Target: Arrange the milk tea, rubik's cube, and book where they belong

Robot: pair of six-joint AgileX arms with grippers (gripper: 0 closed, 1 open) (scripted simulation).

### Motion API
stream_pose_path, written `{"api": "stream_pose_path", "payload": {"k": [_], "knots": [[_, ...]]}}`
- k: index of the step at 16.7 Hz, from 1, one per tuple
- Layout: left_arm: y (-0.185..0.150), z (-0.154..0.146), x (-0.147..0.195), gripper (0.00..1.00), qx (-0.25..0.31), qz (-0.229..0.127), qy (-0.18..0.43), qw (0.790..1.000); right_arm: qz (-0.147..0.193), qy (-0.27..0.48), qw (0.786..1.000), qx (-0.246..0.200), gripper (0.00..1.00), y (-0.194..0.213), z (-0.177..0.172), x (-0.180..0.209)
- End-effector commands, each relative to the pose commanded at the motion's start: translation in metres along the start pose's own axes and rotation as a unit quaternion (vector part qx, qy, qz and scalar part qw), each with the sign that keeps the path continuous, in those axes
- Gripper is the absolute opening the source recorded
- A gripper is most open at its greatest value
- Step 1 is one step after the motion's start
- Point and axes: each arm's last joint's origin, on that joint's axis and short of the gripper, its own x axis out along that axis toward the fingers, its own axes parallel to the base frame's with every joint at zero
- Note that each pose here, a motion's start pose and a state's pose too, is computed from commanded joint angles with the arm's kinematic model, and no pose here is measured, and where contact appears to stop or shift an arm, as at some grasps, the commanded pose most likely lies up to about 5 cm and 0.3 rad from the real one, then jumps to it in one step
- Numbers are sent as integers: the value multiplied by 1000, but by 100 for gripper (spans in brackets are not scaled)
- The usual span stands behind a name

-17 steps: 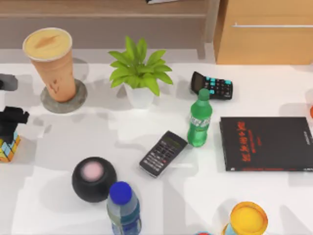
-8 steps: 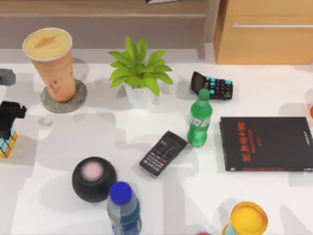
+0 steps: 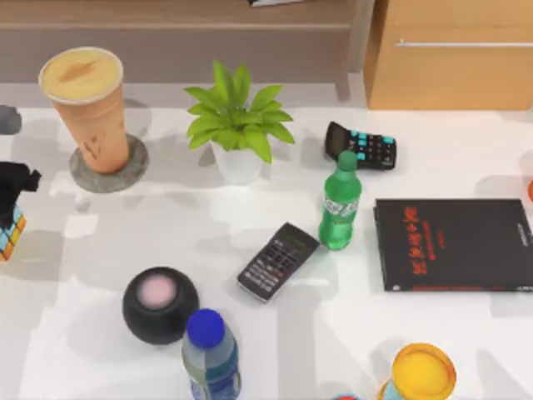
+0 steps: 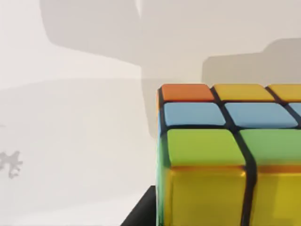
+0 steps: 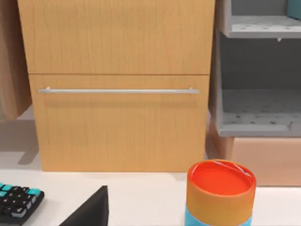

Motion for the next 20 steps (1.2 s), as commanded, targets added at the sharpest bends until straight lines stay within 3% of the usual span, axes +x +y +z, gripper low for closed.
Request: {"api": "stream_pose_path", "payload": {"k": [5, 8, 11, 16, 18, 20], "knots": [[-4, 5, -68, 0, -2, 29, -145, 989, 0, 0, 1000, 0, 100, 0, 0, 0], [-9, 4, -125, 0, -7, 53, -287, 956, 0, 0, 1000, 0, 100, 0, 0, 0], [-17, 3, -175, 0, -16, 72, -437, 896, 0, 0, 1000, 0, 100, 0, 0, 0], [-28, 6, -225, 0, -35, 75, -636, 767, 0, 0, 1000, 0, 100, 0, 0, 0], [-32, 10, -227, 0, -42, 67, -673, 735, 0, 0, 1000, 0, 100, 0, 0, 0], [-35, 15, -224, 0, -49, 58, -693, 717, 0, 0, 1000, 0, 100, 0, 0, 0]]}}
